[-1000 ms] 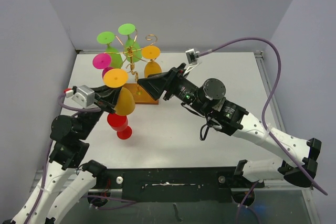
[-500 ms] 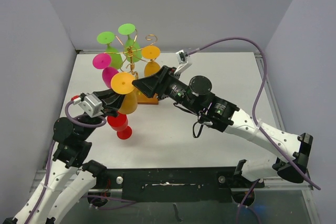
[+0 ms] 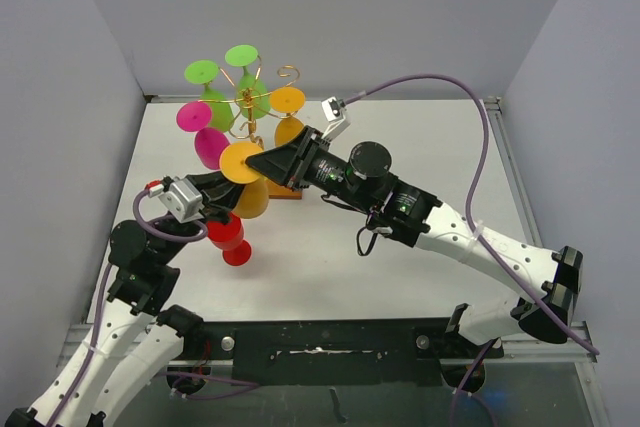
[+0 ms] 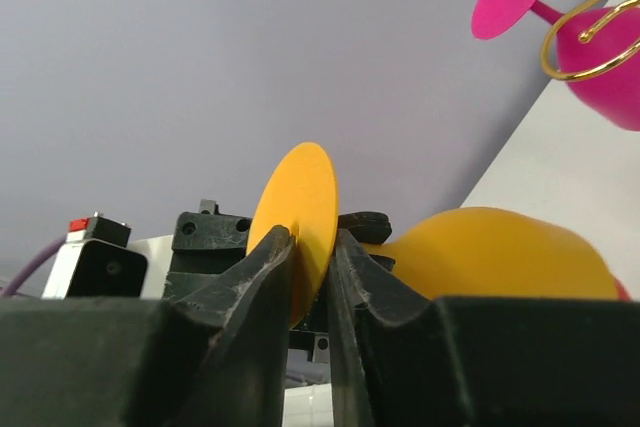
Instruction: Place the wine glass upside down on the wine glass rack
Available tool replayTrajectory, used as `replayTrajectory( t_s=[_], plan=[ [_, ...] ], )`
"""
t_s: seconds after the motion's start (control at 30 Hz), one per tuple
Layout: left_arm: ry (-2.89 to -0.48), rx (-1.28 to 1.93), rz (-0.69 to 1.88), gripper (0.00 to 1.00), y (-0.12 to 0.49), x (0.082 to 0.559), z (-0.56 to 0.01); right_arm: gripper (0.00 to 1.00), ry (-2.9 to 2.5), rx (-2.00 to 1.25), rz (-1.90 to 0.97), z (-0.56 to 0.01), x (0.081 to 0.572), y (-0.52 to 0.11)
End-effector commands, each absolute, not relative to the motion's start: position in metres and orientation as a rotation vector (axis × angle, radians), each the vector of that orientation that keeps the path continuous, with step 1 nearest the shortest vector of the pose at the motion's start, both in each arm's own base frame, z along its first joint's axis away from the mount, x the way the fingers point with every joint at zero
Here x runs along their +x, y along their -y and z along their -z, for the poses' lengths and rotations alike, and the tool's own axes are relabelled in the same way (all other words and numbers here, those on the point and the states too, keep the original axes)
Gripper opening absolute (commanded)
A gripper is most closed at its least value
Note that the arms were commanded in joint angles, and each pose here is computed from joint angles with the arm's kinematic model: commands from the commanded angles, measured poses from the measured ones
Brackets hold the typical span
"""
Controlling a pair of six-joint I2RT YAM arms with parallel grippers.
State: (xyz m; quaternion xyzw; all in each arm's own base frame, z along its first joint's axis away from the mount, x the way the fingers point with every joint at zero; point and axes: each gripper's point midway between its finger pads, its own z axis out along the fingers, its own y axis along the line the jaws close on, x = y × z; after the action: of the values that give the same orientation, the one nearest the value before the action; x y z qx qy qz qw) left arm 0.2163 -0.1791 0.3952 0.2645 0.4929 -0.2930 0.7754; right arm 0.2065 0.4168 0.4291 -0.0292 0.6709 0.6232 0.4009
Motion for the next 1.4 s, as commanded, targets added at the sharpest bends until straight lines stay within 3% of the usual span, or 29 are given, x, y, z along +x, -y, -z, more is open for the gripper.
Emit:
replayTrajectory(
  t_s=[0.0, 0.23, 0.57, 0.77, 1.0, 1.37],
  plan=[
    [-0.951, 0.578, 0.642, 0.0, 0.177, 0.202, -0.422, 0.13, -1.632, -0.059, -1.694, -0.447, 0.201, -0.416],
    [-0.952, 0.577, 0.646, 0.02, 0.177, 0.2, -0.42, 0.0, -1.637, -0.072, -1.728, -0.444, 0.197, -0.42],
    [-1.091, 0.456, 0.784, 0.42, 0.171, 0.191, -0.397, 0.0, -1.645, 0.01, -1.712, -0.438, 0.203, -0.404],
    [-1.2, 0.275, 1.056, 0.47, 0.171, 0.168, -0.397, 0.0, -1.639, 0.026, -1.646, -0.432, 0.208, -0.392],
    [-1.302, -0.107, 1.244, 0.48, 0.158, 0.182, -0.397, 0.0, -1.618, 0.047, -1.586, -0.428, 0.212, -0.377],
    [-1.407, -0.266, 1.4, 0.47, 0.175, 0.201, -0.411, 0.0, -1.605, 0.016, -1.577, -0.424, 0.211, -0.374]
  ],
)
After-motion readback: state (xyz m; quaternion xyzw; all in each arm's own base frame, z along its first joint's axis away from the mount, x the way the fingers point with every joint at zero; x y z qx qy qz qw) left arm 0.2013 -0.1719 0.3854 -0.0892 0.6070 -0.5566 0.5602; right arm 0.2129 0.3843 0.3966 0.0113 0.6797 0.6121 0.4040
